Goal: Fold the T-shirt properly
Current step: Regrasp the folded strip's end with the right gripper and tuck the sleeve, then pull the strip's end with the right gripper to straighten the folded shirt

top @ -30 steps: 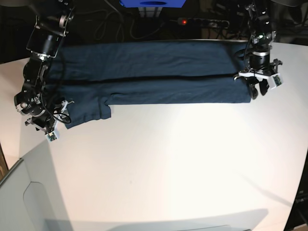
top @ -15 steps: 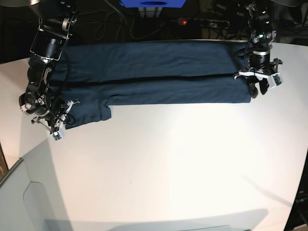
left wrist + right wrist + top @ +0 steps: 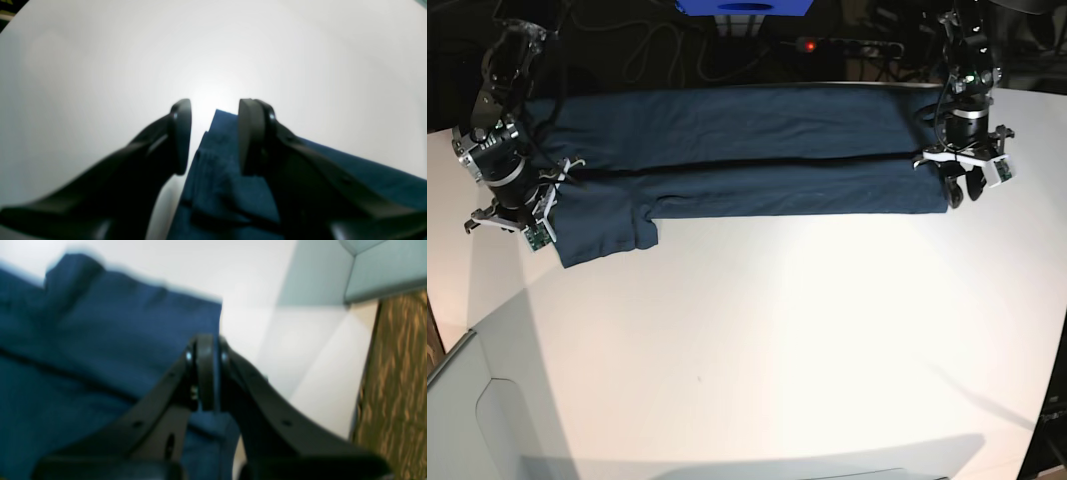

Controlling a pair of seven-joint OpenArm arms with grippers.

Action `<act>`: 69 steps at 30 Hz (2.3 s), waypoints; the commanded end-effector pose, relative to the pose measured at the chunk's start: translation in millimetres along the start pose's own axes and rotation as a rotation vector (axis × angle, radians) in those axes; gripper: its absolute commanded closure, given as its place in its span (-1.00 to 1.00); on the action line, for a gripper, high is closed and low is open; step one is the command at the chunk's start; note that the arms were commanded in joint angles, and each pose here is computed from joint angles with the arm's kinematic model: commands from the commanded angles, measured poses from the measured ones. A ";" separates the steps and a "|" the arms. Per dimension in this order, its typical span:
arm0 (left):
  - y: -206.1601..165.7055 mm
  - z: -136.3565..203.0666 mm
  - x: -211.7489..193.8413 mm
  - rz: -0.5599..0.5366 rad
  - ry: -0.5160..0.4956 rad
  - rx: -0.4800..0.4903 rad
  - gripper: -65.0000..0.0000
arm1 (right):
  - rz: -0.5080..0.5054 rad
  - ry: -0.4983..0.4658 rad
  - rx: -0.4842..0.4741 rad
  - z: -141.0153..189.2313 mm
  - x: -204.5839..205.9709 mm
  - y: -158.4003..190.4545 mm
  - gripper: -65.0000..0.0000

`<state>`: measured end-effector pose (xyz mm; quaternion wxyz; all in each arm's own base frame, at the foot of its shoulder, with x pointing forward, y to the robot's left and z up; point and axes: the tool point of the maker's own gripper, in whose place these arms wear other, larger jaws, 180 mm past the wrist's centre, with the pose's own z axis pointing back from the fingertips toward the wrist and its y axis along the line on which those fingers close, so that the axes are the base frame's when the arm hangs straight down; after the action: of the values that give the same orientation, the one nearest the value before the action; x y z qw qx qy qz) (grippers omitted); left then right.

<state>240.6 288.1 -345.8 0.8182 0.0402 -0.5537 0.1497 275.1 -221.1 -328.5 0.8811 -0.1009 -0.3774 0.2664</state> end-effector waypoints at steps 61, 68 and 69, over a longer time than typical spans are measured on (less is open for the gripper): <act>5.0 3.3 0.7 -0.012 -0.011 0.005 0.31 | -0.085 -0.025 -0.026 19.4 -2.3 7.7 0.99; 5.0 2.9 1.6 -0.013 -0.013 0.004 0.31 | -0.094 0.035 0.002 47.3 -29.2 36.8 0.99; 4.6 2.2 2.6 -0.012 -0.016 0.004 0.31 | -0.103 0.036 0.018 48.9 -32.2 41.4 0.99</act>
<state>232.4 289.4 -356.4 0.8276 0.0419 -0.5390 0.1512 201.1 -208.2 -339.0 0.9106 -0.0791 -0.3468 0.2102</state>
